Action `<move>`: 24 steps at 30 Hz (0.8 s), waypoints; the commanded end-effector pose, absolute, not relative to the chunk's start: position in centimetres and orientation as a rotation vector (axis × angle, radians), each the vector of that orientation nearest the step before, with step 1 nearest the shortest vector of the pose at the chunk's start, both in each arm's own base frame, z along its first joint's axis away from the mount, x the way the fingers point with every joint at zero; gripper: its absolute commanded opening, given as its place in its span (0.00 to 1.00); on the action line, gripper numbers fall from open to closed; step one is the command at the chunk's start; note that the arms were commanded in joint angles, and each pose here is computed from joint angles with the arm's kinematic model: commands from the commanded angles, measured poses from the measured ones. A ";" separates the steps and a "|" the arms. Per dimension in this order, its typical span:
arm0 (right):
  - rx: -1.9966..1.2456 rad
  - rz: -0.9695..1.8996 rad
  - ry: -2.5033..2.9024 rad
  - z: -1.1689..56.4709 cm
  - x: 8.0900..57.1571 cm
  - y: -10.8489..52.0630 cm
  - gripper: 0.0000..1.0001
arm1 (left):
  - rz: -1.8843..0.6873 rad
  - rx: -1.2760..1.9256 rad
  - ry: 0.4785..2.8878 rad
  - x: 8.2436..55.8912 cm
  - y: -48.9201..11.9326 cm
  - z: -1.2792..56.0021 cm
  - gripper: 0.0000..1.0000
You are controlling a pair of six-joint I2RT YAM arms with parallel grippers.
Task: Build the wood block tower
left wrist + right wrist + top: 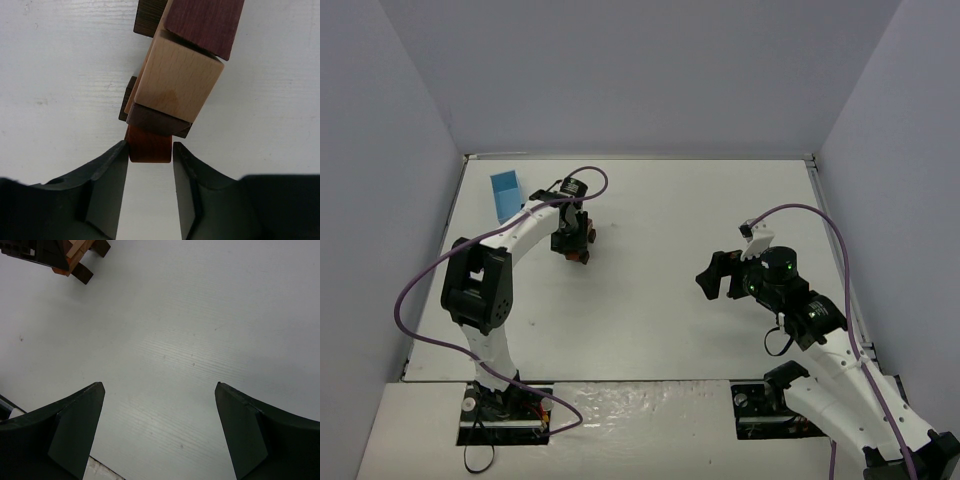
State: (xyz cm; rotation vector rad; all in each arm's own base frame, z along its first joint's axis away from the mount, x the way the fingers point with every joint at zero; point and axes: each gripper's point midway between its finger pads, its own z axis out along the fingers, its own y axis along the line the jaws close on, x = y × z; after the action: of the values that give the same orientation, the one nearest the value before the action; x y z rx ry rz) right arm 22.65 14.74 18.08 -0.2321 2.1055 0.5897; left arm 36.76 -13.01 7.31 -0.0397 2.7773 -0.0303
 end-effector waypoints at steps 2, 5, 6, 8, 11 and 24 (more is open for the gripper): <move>-0.254 0.608 2.049 19.3 23.1 15.3 0.90 | -0.060 -0.074 2.702 38.3 -13.2 9.6 0.42; -0.254 0.610 2.051 19.3 23.1 15.3 0.90 | -0.052 -0.079 2.699 38.3 -13.1 9.6 0.46; -0.254 0.610 2.051 19.3 23.1 15.3 0.90 | -0.051 -0.080 2.696 38.3 -13.0 9.7 0.47; -0.255 0.609 2.050 19.4 23.1 15.3 0.90 | -0.051 -0.082 2.694 38.3 -13.0 9.8 0.49; -0.256 0.608 2.047 19.5 23.1 15.3 0.90 | -0.059 -0.091 2.680 38.2 -13.0 10.5 0.53; -0.255 0.486 1.932 25.0 24.4 13.7 1.00 | -0.090 -0.130 2.422 35.8 -10.8 21.3 0.86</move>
State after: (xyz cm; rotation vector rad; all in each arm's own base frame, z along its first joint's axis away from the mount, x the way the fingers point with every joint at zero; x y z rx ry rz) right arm 22.72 14.31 18.66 -0.2500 2.1013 0.5539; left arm 36.35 -12.58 13.29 -0.0945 2.6305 -0.0830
